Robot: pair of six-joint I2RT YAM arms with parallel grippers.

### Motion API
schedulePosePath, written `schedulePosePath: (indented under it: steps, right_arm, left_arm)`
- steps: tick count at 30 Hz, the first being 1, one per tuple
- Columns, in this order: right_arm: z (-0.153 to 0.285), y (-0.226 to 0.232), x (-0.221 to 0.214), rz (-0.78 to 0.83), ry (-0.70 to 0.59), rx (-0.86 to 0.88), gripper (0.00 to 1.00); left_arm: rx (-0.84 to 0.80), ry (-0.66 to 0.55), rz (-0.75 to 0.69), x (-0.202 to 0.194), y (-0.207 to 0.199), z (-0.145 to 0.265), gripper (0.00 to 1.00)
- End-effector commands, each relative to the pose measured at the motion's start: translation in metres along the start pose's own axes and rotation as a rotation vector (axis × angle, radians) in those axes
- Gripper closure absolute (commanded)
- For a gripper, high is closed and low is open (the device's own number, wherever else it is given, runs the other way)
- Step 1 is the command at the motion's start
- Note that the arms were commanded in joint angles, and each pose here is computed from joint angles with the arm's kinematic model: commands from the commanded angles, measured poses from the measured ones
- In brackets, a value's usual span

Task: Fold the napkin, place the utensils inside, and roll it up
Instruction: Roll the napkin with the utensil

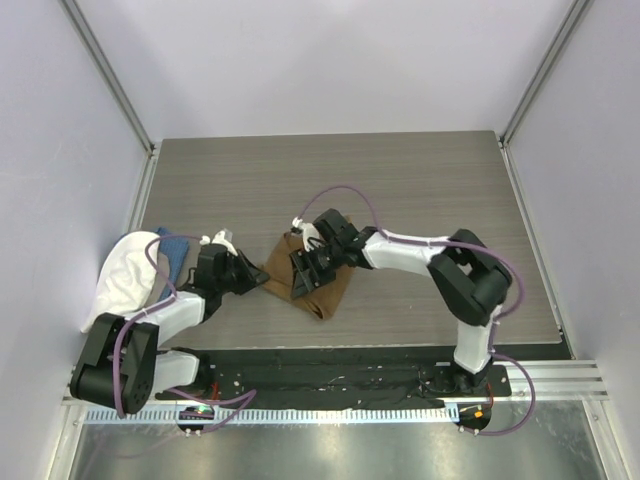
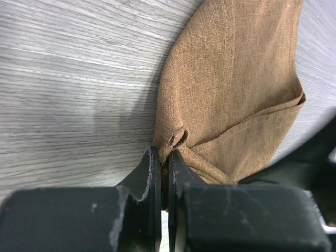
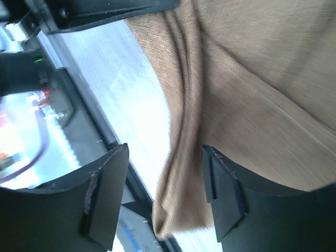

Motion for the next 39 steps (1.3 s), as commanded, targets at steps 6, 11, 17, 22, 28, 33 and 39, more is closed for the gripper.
schedulePosePath:
  steps: [6, 11, 17, 22, 28, 33, 39]
  right_arm:
    - [0.046, 0.017, -0.011, 0.41, -0.239, -0.616, 0.29]
    - [0.041, 0.026, -0.033, 0.483, -0.243, -0.732, 0.28]
    - [0.025, 0.026, -0.046, 0.52, -0.178, -0.769, 0.3]
    - [0.016, 0.028, -0.054, 0.515, -0.128, -0.717, 0.49]
    - [0.018, 0.032, -0.064, 0.45, -0.072, -0.624, 0.85]
    - [0.023, 0.019, -0.065, 0.242, -0.021, -0.39, 0.99]
    - [0.016, -0.012, -0.098, 0.039, 0.128, -0.237, 0.99]
  left_arm:
    - [0.069, 0.062, -0.062, 0.004, 0.0, 0.004, 1.0]
    - [0.066, 0.077, -0.061, 0.005, -0.003, 0.004, 1.0]
    - [0.067, 0.078, -0.063, 0.006, -0.004, 0.006, 1.0]
    - [0.067, 0.064, -0.073, 0.01, -0.006, 0.008, 1.0]
    - [0.092, 0.07, -0.079, 0.01, -0.005, 0.013, 1.0]
    - [0.102, 0.073, -0.086, 0.009, -0.004, 0.014, 1.0]
    - [0.114, 0.081, -0.087, 0.01, -0.002, 0.013, 1.0]
Point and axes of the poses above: each gripper's point midway between its finger pads, its own z axis back along the fingers, its own y axis along the line the jaws close on, x = y × z, the point moved 4 cm from there along z, back along the fingers, and after that the axes turned 2 degrees about z, right-handed, at the moved point
